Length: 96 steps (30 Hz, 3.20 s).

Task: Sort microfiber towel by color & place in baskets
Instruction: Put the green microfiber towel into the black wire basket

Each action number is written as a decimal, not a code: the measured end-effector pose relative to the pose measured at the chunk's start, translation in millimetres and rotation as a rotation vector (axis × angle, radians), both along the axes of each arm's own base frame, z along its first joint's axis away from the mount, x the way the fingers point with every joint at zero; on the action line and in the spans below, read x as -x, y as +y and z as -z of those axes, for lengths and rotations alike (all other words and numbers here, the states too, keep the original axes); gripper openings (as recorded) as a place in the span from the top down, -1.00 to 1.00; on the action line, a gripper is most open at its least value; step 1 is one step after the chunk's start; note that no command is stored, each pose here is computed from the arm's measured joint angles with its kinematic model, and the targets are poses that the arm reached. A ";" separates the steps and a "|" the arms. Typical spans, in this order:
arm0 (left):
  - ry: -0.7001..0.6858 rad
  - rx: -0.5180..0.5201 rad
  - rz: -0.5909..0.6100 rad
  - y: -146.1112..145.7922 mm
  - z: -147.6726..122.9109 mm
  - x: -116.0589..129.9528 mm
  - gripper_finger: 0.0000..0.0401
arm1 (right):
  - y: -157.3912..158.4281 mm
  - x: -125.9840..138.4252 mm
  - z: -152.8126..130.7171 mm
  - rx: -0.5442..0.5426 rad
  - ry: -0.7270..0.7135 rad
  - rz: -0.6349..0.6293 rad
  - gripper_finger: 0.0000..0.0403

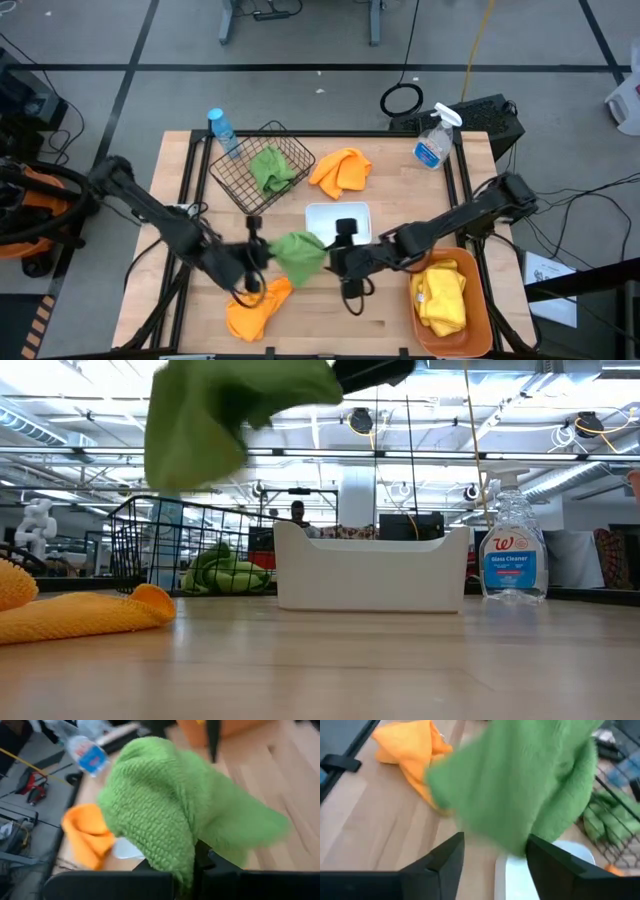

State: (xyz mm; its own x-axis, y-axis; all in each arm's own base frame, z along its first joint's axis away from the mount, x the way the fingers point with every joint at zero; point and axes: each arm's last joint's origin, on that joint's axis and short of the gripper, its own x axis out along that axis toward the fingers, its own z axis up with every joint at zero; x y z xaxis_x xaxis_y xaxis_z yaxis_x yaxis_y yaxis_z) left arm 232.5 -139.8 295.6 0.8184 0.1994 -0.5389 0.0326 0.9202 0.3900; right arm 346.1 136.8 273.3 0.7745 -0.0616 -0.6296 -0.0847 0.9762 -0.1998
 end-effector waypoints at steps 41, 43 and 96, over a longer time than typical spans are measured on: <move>0.565 0.365 -0.660 227.5 25.9 21.7 0.89 | 20.9 50.5 57.2 0.012 0.121 0.001 0.18; 0.583 0.382 -0.672 232.3 30.4 19.9 0.82 | 20.9 50.5 57.2 0.009 0.121 0.004 0.18; 0.379 0.406 -0.751 235.2 104.9 55.1 0.93 | -24.8 20.7 49.2 0.059 0.024 0.056 0.18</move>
